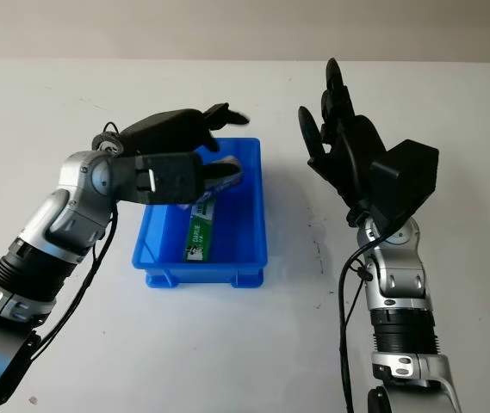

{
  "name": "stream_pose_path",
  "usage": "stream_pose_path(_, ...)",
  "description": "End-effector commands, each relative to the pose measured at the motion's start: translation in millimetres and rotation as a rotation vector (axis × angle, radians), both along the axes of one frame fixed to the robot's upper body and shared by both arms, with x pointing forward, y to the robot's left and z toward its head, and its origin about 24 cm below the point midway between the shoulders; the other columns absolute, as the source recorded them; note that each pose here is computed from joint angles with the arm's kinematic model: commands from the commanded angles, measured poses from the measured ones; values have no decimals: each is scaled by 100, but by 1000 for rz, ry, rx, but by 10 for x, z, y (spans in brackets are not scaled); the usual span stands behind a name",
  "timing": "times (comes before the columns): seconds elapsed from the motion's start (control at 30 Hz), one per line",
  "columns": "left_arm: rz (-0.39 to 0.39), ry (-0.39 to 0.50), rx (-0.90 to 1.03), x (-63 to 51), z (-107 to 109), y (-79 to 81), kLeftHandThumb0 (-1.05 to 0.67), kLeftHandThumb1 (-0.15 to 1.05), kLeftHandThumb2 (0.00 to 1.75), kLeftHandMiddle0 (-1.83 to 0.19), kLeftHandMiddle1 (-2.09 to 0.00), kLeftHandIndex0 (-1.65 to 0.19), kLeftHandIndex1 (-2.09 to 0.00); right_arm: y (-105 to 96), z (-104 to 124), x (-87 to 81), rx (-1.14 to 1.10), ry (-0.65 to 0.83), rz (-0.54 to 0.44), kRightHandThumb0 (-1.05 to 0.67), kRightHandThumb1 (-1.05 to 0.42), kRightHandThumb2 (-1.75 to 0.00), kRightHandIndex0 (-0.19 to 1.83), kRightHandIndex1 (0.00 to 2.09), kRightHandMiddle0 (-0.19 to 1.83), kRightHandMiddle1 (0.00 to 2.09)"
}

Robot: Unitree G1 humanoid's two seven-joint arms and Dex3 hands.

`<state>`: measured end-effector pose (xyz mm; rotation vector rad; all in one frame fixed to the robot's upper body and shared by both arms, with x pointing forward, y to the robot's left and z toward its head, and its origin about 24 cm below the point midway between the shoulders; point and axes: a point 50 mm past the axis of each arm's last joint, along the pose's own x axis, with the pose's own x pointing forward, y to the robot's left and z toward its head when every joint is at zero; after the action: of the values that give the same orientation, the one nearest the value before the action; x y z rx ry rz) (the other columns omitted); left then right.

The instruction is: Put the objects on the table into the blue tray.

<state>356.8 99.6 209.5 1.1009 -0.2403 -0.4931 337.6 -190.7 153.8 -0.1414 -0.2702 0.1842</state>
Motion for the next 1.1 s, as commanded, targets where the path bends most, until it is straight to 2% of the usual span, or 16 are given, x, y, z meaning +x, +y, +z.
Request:
stream_pose_path(0.0,-5,-26,-65,-26,107,14,-65,105,52,18,-7,18,-10,-14,41,-18,-6,-24,-2,-65,-105,-52,-19,0,-19,0)
stream_pose_path(0.2,-14,-35,-235,-63,204,46,-69,105,55,16,-6,19,-8,-14,39,-22,-8,-20,2,-65,-105,-53,-19,0,-19,0)
stream_pose_path(0.33,-22,-33,-443,-95,273,97,-73,105,52,12,-7,17,-9,-1,40,-16,-3,-19,6,-66,-105,-53,-19,0,-19,0)
stream_pose_path(0.47,-20,-129,-663,-136,321,215,-69,105,59,10,-7,11,-11,15,42,-10,-2,-18,6,-67,-105,-52,-19,0,-19,0)
stream_pose_path(0.57,22,-177,-857,-163,302,374,-65,105,61,11,-6,12,-10,29,45,-6,-3,-20,5,-67,-105,-52,-19,0,-19,0)
stream_pose_path(0.67,66,-181,-971,-181,242,555,-68,105,58,14,-5,17,-8,32,50,-2,3,-18,4,-68,-105,-52,-19,0,-19,0)
stream_pose_path(0.87,136,-206,-1031,-305,144,959,-71,105,64,19,-1,19,0,35,64,0,1,-19,1,-68,-105,-52,-19,0,-19,0)
stream_pose_path(1.07,282,-223,-1033,-464,-16,1300,-68,105,69,19,-1,19,0,32,64,5,12,-16,-4,-68,-105,-53,-19,0,-19,0)
